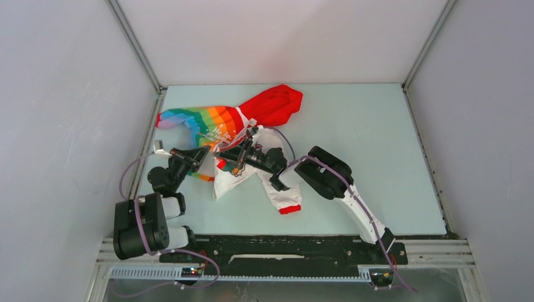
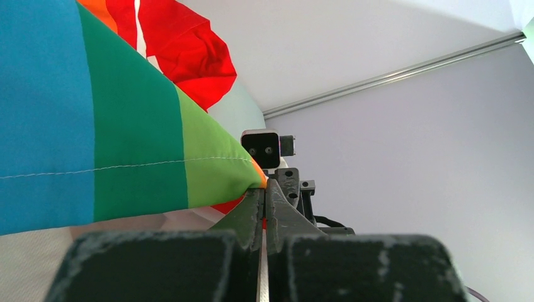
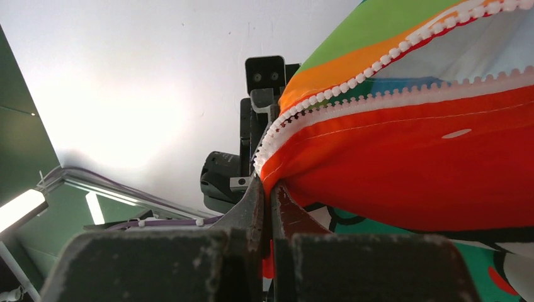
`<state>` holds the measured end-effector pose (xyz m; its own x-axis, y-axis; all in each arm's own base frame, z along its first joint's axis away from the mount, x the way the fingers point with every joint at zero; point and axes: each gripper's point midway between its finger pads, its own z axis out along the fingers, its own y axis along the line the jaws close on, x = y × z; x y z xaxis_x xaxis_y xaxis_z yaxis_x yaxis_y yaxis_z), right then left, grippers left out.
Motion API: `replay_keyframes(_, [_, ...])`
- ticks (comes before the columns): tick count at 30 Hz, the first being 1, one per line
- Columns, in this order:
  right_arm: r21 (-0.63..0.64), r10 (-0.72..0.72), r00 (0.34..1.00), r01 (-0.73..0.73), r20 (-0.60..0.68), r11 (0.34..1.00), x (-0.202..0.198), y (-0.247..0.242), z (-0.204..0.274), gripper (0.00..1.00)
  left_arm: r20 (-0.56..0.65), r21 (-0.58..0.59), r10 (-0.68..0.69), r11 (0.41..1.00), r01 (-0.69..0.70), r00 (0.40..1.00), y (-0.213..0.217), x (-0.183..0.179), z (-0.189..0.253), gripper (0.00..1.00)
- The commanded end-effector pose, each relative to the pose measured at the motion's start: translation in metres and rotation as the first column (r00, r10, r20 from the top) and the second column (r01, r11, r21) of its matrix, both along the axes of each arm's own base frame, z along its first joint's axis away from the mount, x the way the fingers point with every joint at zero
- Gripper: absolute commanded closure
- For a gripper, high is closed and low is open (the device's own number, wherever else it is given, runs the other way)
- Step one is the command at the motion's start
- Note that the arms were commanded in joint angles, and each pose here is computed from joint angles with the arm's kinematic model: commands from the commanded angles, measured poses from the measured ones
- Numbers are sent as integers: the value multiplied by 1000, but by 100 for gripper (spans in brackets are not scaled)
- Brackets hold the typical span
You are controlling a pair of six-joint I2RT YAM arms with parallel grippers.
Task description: Zip up the jacket
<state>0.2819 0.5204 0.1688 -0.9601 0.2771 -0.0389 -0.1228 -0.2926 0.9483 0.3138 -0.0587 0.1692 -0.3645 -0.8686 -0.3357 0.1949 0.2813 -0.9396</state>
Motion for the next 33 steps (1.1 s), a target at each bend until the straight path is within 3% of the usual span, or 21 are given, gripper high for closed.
replay_keyframes(1, [85,-30,998,25,61,996,-1,-5,40,100,58,14,14,1000,-14,998,2,-3,11,100])
replay_keyframes(33, [96,-63,997,59,41,994,7,-7,41,100,64,-2,19,1000,-19,998,4,-6,11,100])
